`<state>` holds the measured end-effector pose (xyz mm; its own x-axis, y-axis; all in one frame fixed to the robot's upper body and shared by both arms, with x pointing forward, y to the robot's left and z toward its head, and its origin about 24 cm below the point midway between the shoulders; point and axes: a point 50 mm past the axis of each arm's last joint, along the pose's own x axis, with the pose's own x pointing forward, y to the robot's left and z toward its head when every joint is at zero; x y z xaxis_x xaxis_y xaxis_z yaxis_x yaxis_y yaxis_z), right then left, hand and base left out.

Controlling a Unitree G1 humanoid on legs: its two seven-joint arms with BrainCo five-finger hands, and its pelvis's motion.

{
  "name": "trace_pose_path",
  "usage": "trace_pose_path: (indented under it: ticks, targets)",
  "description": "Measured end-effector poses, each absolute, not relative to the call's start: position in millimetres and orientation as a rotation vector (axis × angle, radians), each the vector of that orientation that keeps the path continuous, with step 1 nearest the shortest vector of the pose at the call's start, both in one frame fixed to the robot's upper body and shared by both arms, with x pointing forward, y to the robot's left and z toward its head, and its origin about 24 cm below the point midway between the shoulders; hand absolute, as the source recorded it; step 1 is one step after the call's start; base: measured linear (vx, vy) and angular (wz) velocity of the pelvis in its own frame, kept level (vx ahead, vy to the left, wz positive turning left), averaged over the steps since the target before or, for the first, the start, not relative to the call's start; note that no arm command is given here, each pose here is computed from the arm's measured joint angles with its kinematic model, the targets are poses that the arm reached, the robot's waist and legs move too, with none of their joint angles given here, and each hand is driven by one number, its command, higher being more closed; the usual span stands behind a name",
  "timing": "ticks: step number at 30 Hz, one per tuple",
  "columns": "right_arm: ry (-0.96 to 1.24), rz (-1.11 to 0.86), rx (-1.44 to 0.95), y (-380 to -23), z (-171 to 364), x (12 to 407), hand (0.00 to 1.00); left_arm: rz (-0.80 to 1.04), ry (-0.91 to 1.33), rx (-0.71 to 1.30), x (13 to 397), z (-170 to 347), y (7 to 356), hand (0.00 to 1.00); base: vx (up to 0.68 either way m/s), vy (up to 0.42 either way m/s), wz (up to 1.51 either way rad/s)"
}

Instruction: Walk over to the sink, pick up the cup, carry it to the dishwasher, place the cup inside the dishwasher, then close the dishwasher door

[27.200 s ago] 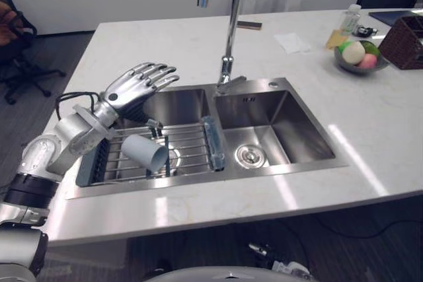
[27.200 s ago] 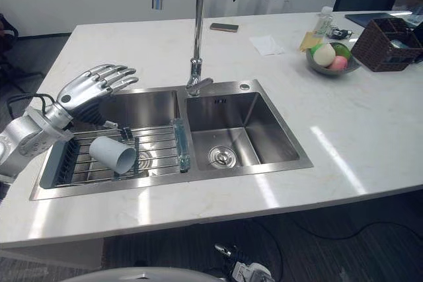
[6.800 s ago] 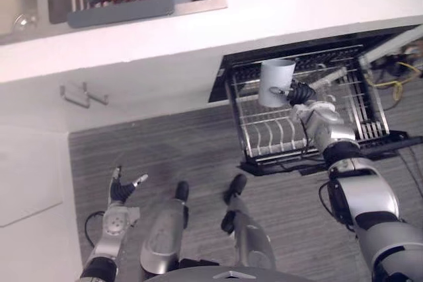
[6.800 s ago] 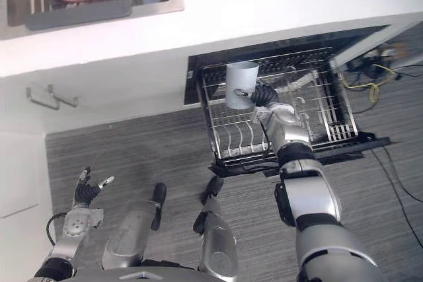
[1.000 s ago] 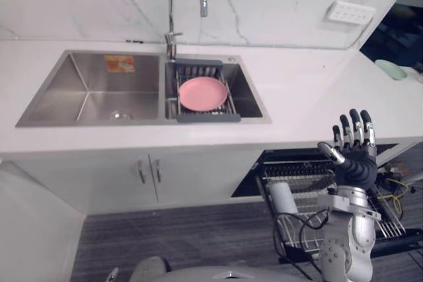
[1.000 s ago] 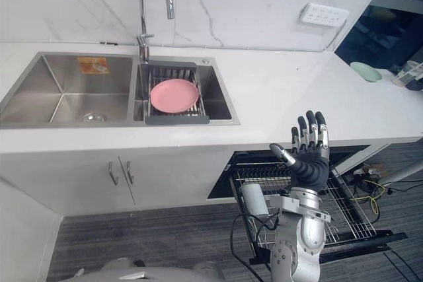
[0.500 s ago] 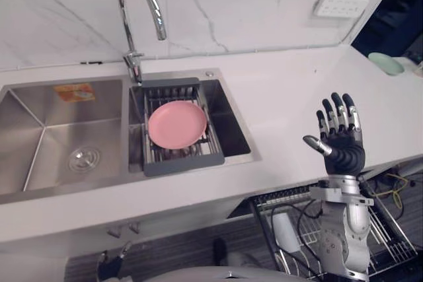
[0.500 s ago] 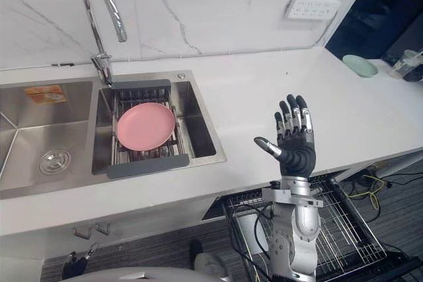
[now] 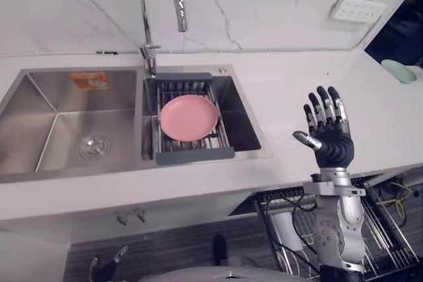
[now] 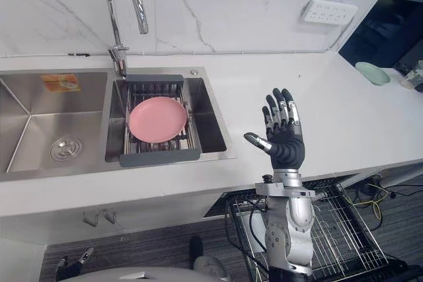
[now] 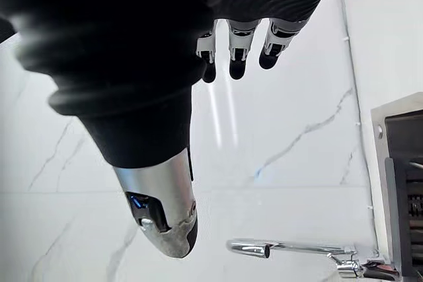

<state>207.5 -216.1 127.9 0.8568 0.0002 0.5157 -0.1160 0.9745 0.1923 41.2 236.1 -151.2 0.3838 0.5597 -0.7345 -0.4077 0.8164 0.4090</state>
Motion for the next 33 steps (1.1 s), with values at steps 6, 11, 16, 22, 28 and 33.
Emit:
trace_pose_path:
  ticks: [6, 11, 16, 22, 28, 33]
  targets:
    - [-0.476, 0.143, -0.020, -204.2, 126.8, 212.6, 0.00, 0.576, 0.987, 0.212, 46.9, -150.5, 234.7, 0.00, 0.01, -0.022, 0.09]
    - [-0.481, 0.252, -0.435, -174.6, 135.8, 231.0, 0.00, 0.545, 0.974, 0.224, 53.9, -150.2, 232.1, 0.00, 0.03, -0.012, 0.08]
    - [-0.585, 0.299, -0.748, -146.7, 161.1, 251.8, 0.00, 0.523, 0.973, 0.243, 58.0, -150.1, 231.2, 0.00, -0.03, -0.014, 0.17]
    - [-0.548, 0.360, -1.086, -118.9, 157.3, 280.6, 0.00, 0.525, 1.001, 0.266, 55.4, -149.8, 239.3, 0.00, -0.10, -0.044, 0.23]
    - [-0.377, 0.380, -1.311, -123.0, 125.8, 298.4, 0.00, 0.511, 1.019, 0.262, 55.2, -150.4, 240.4, 0.00, -0.04, -0.030, 0.15]
    - [-0.311, 0.328, -1.433, -126.1, 121.0, 311.1, 0.00, 0.506, 1.011, 0.260, 60.4, -149.6, 240.7, 0.00, 0.03, -0.003, 0.03]
